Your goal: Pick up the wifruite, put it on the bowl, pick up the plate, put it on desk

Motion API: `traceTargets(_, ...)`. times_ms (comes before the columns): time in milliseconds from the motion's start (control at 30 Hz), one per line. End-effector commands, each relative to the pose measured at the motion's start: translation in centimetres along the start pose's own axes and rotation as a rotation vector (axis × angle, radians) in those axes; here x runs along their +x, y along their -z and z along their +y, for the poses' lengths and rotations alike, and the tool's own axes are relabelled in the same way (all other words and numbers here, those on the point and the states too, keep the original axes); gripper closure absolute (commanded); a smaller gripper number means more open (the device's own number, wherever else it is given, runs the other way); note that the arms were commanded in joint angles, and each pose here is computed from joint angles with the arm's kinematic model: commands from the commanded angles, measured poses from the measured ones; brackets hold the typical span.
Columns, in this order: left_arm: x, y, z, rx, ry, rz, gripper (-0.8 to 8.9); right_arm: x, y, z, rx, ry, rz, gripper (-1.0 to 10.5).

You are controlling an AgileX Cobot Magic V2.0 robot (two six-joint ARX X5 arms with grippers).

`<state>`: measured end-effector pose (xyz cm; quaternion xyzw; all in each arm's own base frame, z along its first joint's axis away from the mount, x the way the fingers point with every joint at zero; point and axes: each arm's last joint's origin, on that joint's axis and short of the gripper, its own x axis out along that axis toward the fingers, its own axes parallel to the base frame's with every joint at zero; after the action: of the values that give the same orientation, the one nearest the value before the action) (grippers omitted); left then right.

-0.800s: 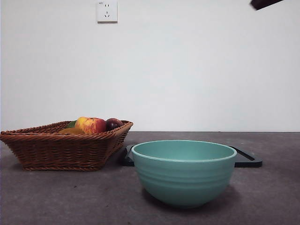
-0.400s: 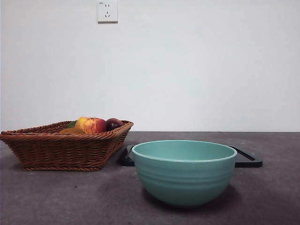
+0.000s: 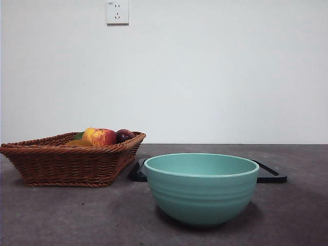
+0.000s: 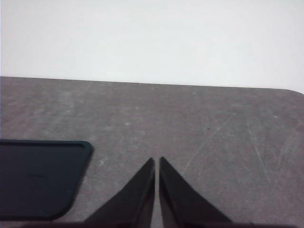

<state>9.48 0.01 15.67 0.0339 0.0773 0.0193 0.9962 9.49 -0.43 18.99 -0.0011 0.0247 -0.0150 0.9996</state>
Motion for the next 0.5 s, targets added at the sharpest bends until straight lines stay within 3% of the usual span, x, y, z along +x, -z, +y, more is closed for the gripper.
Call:
traceTargets(33, 0.2, 0.7, 0.0, 0.006, -0.003, 0.025, 8.06, 0.0, 0.5, -0.1, -0.006, 0.016, -0.012, 9.4)
traceTargets(500, 0.2, 0.7, 0.0, 0.006, -0.003, 0.025, 8.06, 0.3, 3.7, -0.1, 0.034, 0.012, 0.088, 9.4)
